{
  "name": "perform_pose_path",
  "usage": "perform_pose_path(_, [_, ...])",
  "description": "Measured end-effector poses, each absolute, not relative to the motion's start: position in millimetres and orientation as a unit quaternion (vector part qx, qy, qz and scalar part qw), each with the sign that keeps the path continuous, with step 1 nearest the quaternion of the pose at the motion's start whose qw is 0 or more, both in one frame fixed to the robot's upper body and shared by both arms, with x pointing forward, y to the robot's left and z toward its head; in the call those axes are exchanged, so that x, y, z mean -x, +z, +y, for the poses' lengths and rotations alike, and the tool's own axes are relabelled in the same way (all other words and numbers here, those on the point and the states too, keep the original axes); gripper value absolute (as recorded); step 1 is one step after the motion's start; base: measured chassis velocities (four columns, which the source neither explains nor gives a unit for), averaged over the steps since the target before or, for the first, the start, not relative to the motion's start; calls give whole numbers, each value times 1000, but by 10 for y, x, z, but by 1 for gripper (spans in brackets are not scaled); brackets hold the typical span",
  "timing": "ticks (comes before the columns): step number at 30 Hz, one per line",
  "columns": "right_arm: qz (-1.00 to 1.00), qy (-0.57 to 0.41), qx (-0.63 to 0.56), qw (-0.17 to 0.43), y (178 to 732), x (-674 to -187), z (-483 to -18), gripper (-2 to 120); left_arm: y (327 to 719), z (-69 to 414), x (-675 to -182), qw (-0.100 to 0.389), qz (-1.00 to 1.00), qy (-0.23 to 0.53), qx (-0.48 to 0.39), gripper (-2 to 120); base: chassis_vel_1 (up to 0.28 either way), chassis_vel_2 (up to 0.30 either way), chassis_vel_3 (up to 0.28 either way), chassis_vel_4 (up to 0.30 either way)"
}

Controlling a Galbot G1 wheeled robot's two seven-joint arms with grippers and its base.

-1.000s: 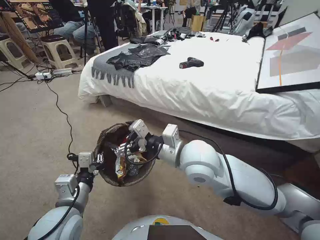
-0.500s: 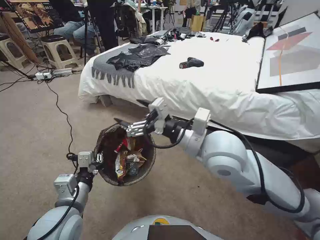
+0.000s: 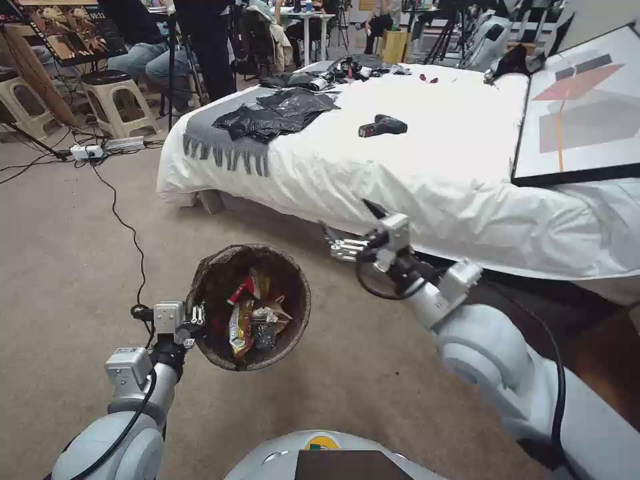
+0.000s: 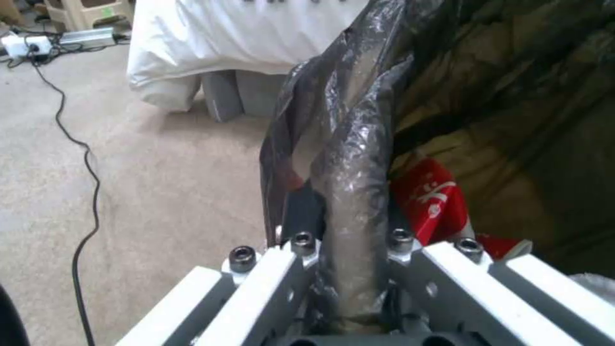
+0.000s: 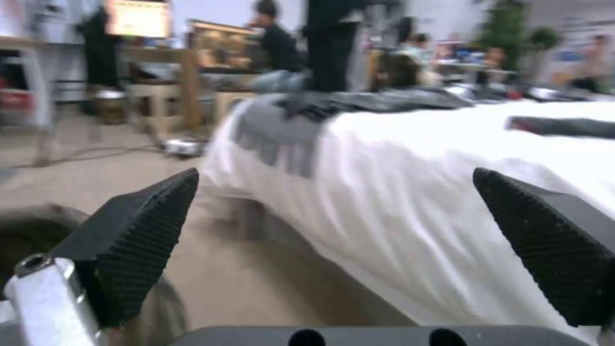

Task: Pick up the trash bin, then pick up the garbage from the floor and place it into the trash bin.

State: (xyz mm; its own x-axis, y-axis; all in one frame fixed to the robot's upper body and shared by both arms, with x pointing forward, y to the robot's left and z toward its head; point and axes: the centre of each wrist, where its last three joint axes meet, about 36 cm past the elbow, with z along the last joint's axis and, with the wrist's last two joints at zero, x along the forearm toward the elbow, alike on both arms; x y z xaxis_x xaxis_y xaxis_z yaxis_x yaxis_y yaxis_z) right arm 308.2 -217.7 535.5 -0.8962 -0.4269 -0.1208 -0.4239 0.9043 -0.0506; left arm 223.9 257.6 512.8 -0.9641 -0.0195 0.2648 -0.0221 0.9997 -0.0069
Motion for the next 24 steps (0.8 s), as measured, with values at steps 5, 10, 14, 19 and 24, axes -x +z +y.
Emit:
perform_pose_path(5, [986,-45,139,77,4991,-2818,-2338,100,5131,2562,-2250,132,-991,5,-5,3,0,0,0,0])
perform_pose_path(10, [990,-77,73,90,4699,-2576,-2369,100,5132,2559,-2252,131,-991,4,-3,3,0,0,0,0])
perform_pose_path(14, [993,-73,41,84,4622,-2382,-2296,100,5135,2563,-2255,130,-992,3,-1,3,0,0,0,0])
perform_pose_path(19, [993,-74,7,90,4655,-2282,-2256,100,5131,2542,-2257,129,-992,5,2,3,0,0,0,0])
perform_pose_path(24, [993,-72,-12,91,4670,-2259,-2232,100,5125,2518,-2257,132,-991,8,8,3,0,0,0,0])
